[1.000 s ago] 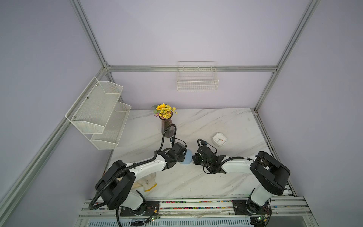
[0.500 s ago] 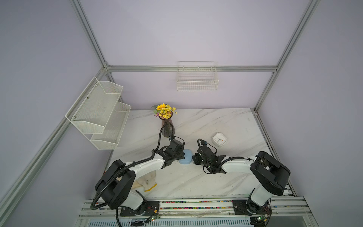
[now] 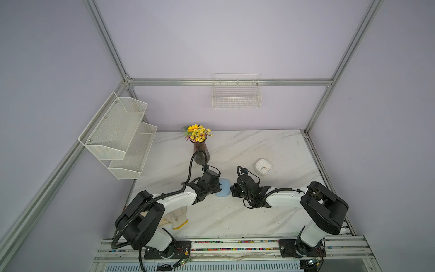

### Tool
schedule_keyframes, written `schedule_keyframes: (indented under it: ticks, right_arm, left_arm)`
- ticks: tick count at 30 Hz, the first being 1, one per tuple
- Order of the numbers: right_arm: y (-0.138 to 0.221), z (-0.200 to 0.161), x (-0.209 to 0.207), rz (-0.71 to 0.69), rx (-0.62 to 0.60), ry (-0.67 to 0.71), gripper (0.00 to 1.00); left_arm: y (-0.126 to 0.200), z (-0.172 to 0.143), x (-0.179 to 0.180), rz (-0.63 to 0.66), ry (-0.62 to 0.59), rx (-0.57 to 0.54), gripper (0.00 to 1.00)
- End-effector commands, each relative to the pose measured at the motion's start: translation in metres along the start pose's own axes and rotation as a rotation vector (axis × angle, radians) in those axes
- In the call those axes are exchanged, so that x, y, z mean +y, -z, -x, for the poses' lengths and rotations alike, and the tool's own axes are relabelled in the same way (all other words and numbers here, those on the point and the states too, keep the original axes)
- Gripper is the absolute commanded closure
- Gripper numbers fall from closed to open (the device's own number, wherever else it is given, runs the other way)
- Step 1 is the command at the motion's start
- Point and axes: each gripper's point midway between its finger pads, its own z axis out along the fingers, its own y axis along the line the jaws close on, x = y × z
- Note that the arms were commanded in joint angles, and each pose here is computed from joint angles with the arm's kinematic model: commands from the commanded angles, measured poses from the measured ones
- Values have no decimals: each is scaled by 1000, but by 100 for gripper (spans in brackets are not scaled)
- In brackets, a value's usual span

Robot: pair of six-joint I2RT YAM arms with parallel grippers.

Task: Insert the battery into the alarm
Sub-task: Install the cover on the alarm.

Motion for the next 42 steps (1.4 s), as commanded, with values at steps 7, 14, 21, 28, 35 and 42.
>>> schedule_keyframes:
  ticks: [7, 14, 21, 28, 35, 42]
  right_arm:
    - [19, 20, -3, -25, -89, -21, 77]
    - [34, 31, -14, -47, -125, -27, 74]
    - [42, 37, 0, 7, -129, 8, 67]
    - [33, 33, 11, 61, -99, 37, 58]
    - [25, 30, 12, 60, -84, 43, 58]
    - [20, 27, 11, 57, -67, 48, 59]
  left_arm:
    - [-6, -50, -3, -14, -1, 158, 68]
    - [0, -33, -12, -21, 16, 90, 61]
    - [28, 0, -10, -16, 36, -63, 48]
    - [29, -3, -8, -36, 47, -75, 48]
    - [19, -4, -19, -71, 37, -59, 49]
    - [10, -9, -14, -46, 23, -43, 51]
